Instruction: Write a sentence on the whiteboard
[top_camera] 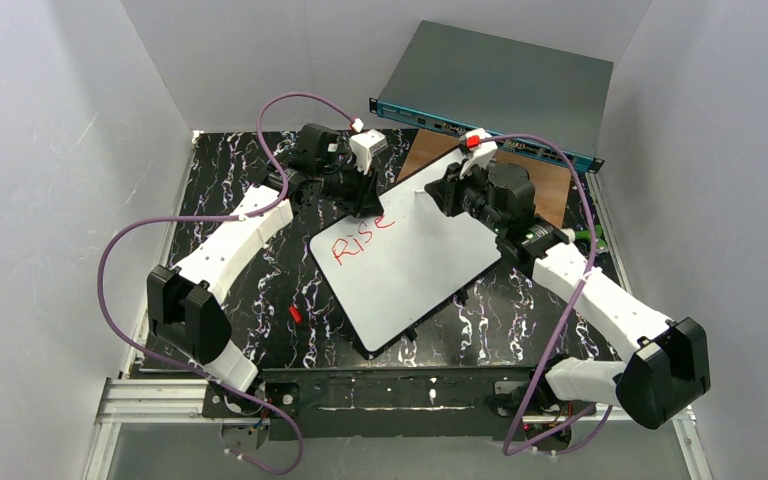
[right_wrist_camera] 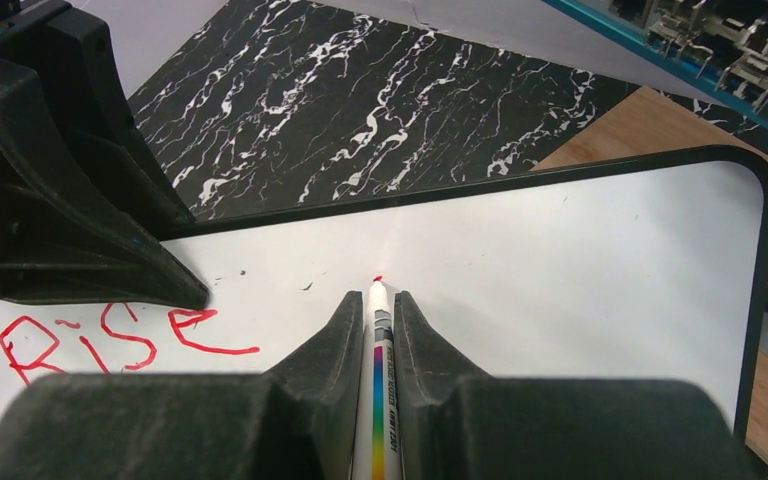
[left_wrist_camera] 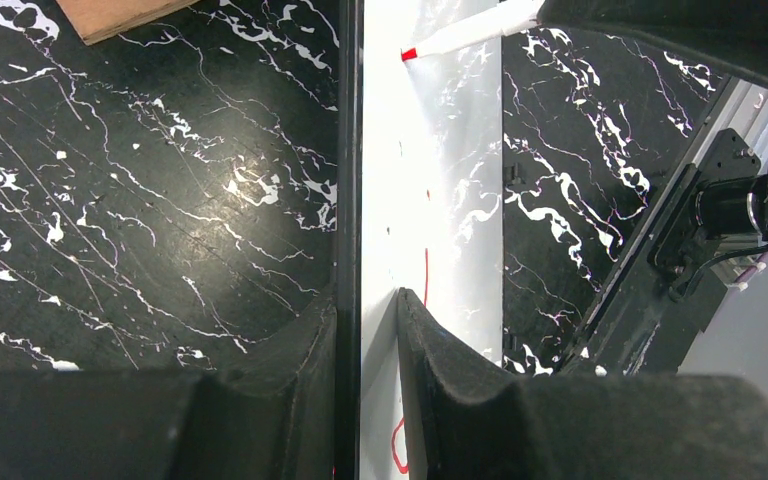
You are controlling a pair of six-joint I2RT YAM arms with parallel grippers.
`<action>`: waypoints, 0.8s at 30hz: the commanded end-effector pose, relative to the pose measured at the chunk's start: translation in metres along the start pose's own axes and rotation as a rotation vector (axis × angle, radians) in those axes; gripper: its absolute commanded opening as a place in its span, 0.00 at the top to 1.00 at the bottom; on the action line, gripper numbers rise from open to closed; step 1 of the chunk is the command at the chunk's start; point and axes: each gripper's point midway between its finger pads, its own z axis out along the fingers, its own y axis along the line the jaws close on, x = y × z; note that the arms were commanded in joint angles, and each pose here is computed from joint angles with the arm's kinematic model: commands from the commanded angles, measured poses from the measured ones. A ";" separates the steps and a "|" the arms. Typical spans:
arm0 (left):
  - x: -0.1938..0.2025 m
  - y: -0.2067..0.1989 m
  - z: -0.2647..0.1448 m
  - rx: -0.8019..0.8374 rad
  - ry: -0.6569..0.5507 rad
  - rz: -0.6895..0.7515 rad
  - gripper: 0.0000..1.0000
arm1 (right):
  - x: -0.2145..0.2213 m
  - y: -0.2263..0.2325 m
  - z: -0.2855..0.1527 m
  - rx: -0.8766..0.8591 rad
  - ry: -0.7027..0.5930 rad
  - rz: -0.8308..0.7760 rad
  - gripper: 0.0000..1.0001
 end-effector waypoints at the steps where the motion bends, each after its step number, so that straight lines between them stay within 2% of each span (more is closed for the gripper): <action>1: 0.003 -0.017 -0.005 0.046 0.013 0.036 1.00 | -0.023 0.011 0.002 -0.055 -0.059 0.002 0.99; 15: 0.004 -0.018 -0.006 0.048 0.011 0.035 1.00 | 0.001 0.028 0.000 -0.147 0.016 0.045 0.99; 24: 0.002 -0.017 -0.004 0.052 0.010 0.029 1.00 | 0.014 0.023 -0.006 -0.118 0.037 0.053 0.99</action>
